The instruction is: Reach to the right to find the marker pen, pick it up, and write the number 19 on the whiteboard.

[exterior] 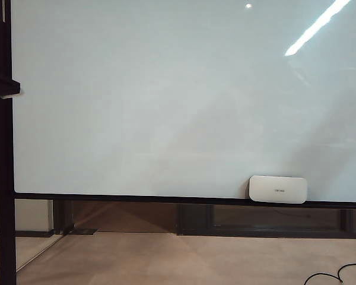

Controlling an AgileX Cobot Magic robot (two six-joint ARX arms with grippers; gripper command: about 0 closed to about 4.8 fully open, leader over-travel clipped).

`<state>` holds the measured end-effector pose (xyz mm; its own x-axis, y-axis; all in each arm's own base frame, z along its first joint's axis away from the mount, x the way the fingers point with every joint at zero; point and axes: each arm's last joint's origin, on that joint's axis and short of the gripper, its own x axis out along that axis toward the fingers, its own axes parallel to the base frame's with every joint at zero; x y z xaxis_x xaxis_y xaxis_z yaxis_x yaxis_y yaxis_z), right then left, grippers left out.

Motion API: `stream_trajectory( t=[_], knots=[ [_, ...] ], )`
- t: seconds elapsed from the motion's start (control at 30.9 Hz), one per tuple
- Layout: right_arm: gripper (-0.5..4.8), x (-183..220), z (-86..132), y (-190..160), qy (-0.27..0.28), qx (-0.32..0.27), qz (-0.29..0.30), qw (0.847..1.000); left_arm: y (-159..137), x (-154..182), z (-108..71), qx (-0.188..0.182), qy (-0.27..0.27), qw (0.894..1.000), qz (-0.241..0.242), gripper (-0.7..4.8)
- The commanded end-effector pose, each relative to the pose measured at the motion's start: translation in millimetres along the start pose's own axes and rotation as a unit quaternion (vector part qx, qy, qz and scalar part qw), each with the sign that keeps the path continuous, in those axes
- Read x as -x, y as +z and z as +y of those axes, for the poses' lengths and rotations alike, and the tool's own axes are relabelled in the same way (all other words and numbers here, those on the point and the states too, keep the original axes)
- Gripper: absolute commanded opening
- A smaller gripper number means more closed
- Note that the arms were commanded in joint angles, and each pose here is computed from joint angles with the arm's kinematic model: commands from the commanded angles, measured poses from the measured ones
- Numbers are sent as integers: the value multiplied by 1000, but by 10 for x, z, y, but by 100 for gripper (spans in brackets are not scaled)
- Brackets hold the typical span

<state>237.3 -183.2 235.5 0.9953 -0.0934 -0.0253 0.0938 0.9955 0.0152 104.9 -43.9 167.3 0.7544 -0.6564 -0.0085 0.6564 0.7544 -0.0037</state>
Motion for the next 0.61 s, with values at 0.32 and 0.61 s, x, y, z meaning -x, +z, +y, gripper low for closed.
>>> stream_trajectory(
  t=[0.32, 0.61],
  knots=[
    [-5, -85, -646, -622, -51, -5, -64, 997, -10, -2, 1, -6, 1, 1000, 7, -5],
    [-4, -388, -1153, -704, -25, -15, -28, 999, -79, -52, 33, 4, 15, 999, 40, -5]
  ],
)
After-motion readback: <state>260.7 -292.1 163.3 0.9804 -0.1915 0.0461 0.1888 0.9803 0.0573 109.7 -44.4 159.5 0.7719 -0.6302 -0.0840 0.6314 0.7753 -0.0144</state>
